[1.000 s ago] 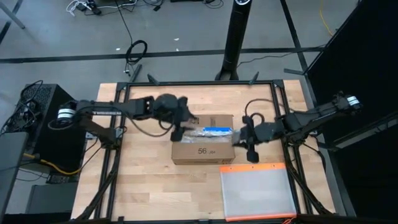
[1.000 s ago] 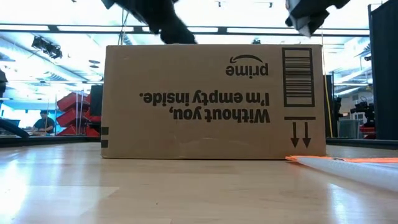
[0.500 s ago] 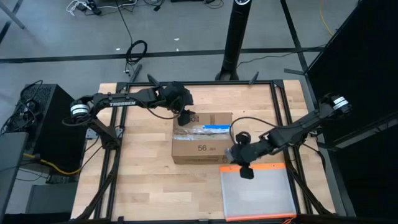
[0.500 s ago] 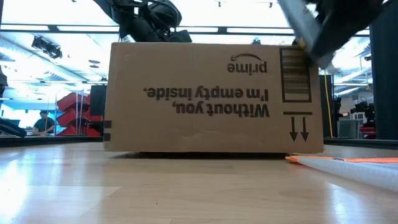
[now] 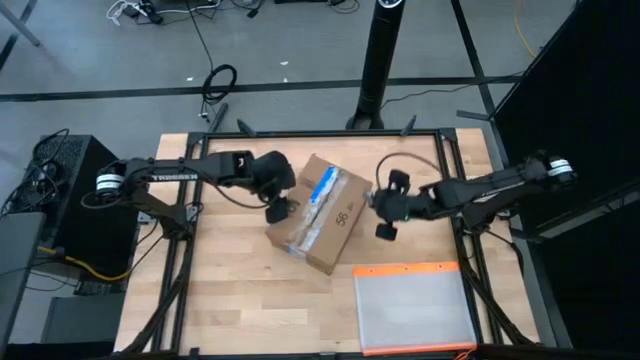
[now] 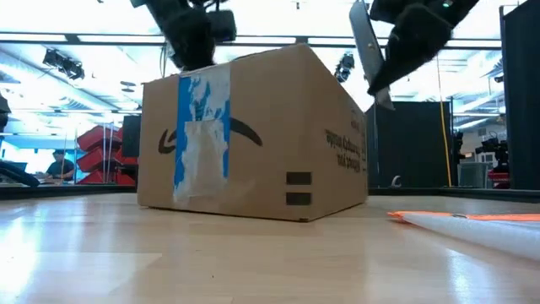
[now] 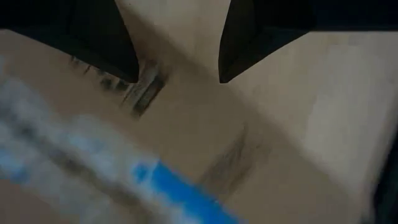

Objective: Unpack boxes
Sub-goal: Open the cardboard box using the cutter

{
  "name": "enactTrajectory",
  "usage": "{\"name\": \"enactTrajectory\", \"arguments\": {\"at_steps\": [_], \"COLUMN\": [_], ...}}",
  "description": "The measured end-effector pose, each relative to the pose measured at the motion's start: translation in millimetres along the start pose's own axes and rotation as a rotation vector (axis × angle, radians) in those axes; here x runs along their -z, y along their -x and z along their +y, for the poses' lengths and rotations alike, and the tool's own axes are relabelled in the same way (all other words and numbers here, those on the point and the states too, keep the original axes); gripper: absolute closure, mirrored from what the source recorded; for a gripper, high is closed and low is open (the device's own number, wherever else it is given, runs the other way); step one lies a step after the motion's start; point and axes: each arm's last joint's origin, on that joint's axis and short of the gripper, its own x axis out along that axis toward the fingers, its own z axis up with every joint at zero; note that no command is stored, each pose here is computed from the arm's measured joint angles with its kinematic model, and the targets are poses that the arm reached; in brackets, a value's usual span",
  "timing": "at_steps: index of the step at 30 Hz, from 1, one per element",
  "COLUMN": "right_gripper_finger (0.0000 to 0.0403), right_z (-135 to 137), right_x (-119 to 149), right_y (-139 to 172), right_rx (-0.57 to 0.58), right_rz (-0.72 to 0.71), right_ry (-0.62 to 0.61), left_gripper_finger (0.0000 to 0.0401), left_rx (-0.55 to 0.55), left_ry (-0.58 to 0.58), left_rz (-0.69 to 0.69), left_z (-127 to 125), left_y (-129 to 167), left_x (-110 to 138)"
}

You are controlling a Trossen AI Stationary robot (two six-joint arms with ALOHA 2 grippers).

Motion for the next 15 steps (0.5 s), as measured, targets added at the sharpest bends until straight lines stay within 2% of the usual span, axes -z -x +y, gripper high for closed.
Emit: {"name": "enactTrajectory", "arguments": {"at_steps": [3, 7, 15], "right_gripper_finger": [0.036, 0.036, 0.036], "right_z": [-20.8, -46.8, -69.9], "right_x": [-8.3, -25.1, -44.4], "right_y": [0.2, -7.8, -57.6], "right_rx": [0.014, -0.06, -0.128], "right_rz": [-0.057, -0.189, -0.329], "right_ry": [-0.037, -0.074, -0.176], "left_gripper_finger": [0.0188, 0.0188, 0.0188], "left_rx": [-0.012, -0.079, -0.147], "left_ry": [-0.066, -0.16, -0.151], "left_rz": [-0.076, -0.206, -0.287], "left_z": [-3.7, 2.7, 38.2], "left_y": [-3.3, -3.0, -33.2], "left_x": [-8.3, -21.7, -34.4]}}
